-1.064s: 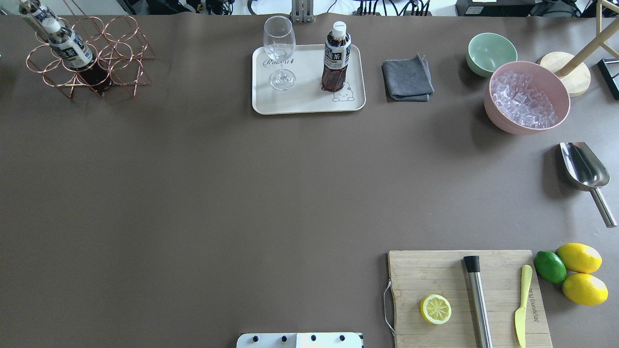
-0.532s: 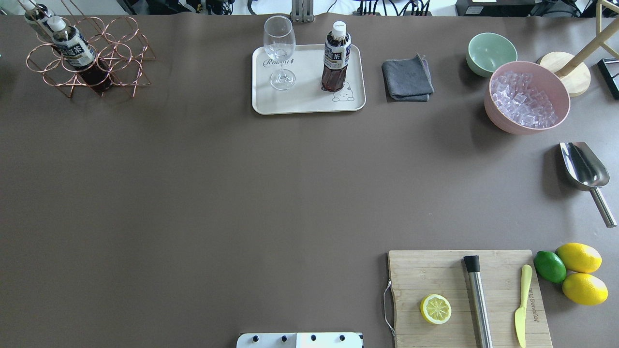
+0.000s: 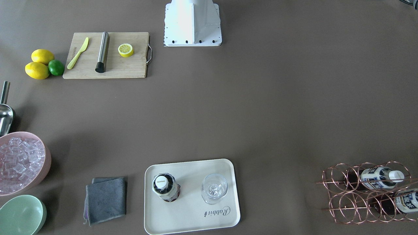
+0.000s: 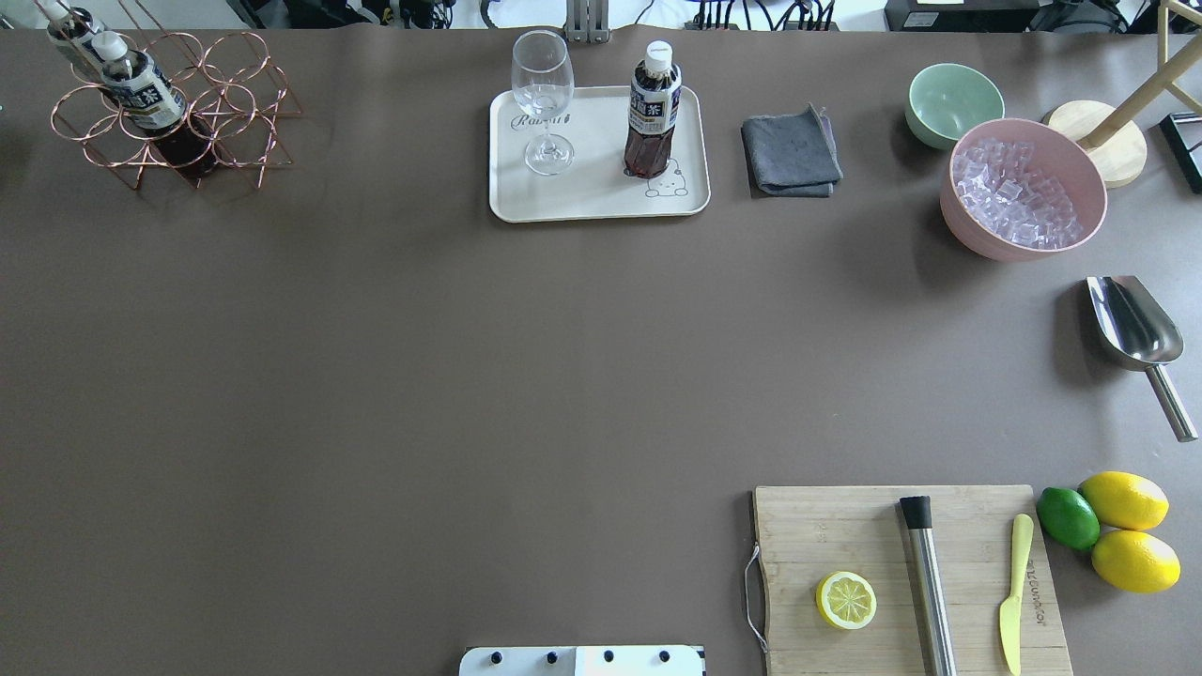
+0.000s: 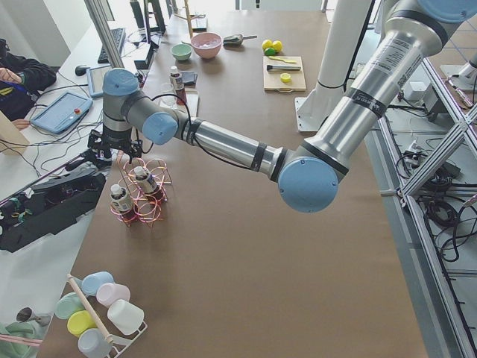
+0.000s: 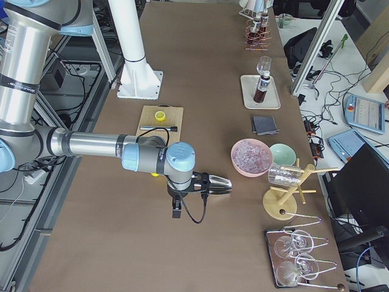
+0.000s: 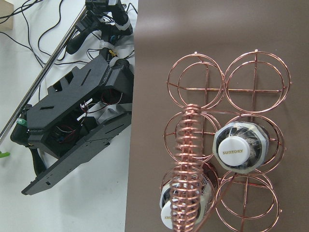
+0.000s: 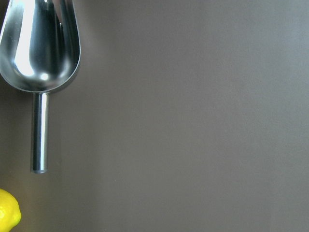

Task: Take tea from basket to plate

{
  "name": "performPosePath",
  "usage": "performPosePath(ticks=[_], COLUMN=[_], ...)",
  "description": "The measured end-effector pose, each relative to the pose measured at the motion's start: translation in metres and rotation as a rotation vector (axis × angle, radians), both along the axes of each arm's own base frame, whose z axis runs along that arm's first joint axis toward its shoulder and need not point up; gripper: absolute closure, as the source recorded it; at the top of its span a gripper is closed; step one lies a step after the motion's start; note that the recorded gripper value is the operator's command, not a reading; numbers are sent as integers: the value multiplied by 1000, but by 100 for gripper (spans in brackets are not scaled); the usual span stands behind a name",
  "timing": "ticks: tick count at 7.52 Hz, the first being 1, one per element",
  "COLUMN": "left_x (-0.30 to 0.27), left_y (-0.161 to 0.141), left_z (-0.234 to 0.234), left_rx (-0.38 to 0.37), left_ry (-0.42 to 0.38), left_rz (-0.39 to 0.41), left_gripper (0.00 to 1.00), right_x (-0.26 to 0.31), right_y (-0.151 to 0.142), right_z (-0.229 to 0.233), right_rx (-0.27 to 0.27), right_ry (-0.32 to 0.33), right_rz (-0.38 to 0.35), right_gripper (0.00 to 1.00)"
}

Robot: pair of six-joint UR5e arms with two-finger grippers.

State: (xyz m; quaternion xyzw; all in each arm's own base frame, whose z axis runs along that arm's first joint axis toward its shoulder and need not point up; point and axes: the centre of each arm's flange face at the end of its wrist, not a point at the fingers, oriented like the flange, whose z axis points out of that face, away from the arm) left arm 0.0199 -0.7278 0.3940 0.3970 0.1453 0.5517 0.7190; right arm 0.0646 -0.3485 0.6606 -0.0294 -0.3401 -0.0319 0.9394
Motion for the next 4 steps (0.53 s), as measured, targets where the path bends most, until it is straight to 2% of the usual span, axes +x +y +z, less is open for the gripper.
performPosePath(ticks=[2, 4], left_x=[-27, -43], left_y=[42, 90], left_z=[-4, -6], left_rx=[-43, -135], left_ry=[75, 240], left_rz=[-122, -324], left_gripper=[2, 2], right_x=[0, 0], right_y=[1, -1], right_z=[4, 3], right_rx=[-7, -6], right_ry=[-1, -4], right_rz=[0, 1], right_gripper=[0, 0])
